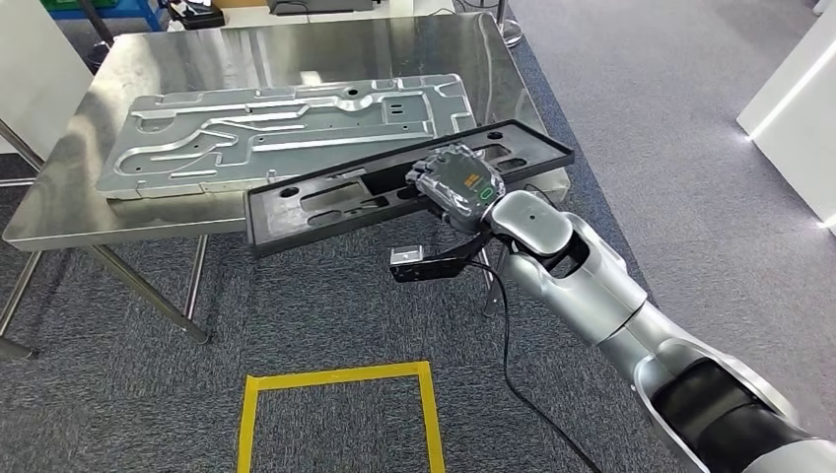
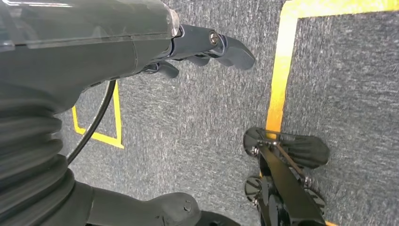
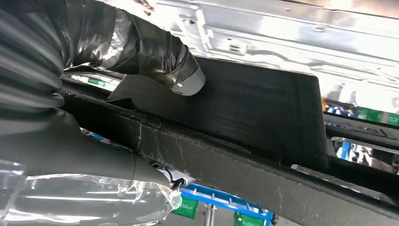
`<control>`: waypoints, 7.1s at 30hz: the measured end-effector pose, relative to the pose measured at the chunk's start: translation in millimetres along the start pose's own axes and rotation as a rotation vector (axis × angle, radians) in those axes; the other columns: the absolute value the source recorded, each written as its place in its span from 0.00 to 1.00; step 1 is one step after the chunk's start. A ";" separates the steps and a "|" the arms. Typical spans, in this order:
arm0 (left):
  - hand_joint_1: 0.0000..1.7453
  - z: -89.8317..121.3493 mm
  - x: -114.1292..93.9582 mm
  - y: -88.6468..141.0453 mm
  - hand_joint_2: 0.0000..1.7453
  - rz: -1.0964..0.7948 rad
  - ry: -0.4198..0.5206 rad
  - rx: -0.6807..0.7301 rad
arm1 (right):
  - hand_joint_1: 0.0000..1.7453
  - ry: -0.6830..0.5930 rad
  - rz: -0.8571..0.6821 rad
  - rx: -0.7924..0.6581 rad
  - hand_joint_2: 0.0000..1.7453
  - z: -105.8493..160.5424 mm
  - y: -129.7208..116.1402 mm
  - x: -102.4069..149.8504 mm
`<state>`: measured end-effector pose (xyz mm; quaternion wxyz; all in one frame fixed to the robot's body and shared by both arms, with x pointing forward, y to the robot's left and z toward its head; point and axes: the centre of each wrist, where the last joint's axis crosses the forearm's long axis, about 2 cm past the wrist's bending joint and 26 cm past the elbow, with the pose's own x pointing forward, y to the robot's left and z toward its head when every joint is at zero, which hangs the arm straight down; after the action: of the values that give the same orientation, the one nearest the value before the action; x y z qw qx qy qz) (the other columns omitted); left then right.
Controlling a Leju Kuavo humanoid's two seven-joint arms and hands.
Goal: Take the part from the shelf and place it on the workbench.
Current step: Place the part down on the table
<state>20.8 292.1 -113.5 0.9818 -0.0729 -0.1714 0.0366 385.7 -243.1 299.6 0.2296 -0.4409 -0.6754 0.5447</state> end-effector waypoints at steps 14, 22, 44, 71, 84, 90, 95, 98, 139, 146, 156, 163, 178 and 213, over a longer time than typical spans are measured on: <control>0.00 -0.8 -0.7 -6.2 1.00 -0.021 0.008 -0.007 | 1.00 -0.008 -0.053 -0.007 1.00 -17.6 15.8 42.3; 0.00 -0.8 -0.8 -6.6 1.00 -0.030 0.006 -0.008 | 1.00 -0.008 -0.061 0.004 1.00 -18.5 22.5 50.2; 0.00 -0.8 -0.9 -6.6 1.00 -0.050 0.009 -0.013 | 1.00 -0.022 -0.056 0.002 1.00 -20.7 22.3 54.4; 0.00 -0.9 -0.6 -6.9 1.00 -0.077 0.011 -0.029 | 1.00 -0.033 -0.037 -0.038 1.00 -37.7 2.8 58.4; 0.00 -0.9 -0.5 -6.9 1.00 -0.083 0.008 -0.032 | 1.00 -0.037 -0.045 -0.051 1.00 -42.0 -1.5 63.1; 0.00 -1.1 -0.3 -7.8 1.00 -0.087 0.008 -0.037 | 1.00 -0.037 -0.045 -0.056 1.00 -43.4 -3.4 63.3; 0.00 -1.3 -0.4 -9.0 1.00 -0.088 0.008 -0.039 | 1.00 -0.035 -0.046 -0.049 1.00 -43.1 -1.9 63.0; 0.00 -1.2 -1.0 -9.7 1.00 -0.088 0.009 -0.040 | 1.00 -0.033 -0.045 -0.048 1.00 -43.3 -1.8 62.6; 0.00 -2.3 1.2 -13.5 1.00 -0.095 0.004 -0.049 | 1.00 -0.029 -0.045 -0.049 1.00 -44.1 -2.6 61.8; 0.00 -2.0 0.0 -13.9 1.00 -0.100 0.005 -0.050 | 1.00 -0.027 -0.047 -0.042 1.00 -42.7 -0.4 61.7; 0.00 -2.2 0.4 -14.1 1.00 -0.106 0.003 -0.052 | 1.00 -0.015 -0.041 -0.039 1.00 -41.5 -0.4 55.8; 0.00 -2.5 0.0 -17.6 1.00 -0.107 0.002 -0.059 | 1.00 -0.009 -0.038 -0.041 1.00 -42.1 -2.1 52.5; 0.00 -1.9 -0.2 -13.4 1.00 -0.119 0.003 -0.054 | 1.00 -0.005 -0.043 -0.032 1.00 -39.6 1.3 52.2; 0.00 -1.7 -1.0 -13.5 1.00 -0.124 0.007 -0.059 | 1.00 0.014 -0.036 -0.023 1.00 -35.5 1.8 40.5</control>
<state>21.0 278.4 -113.4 0.9802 -0.0911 -0.1731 -0.0298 393.9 -189.9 301.8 0.2390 -0.4349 -0.6880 0.5295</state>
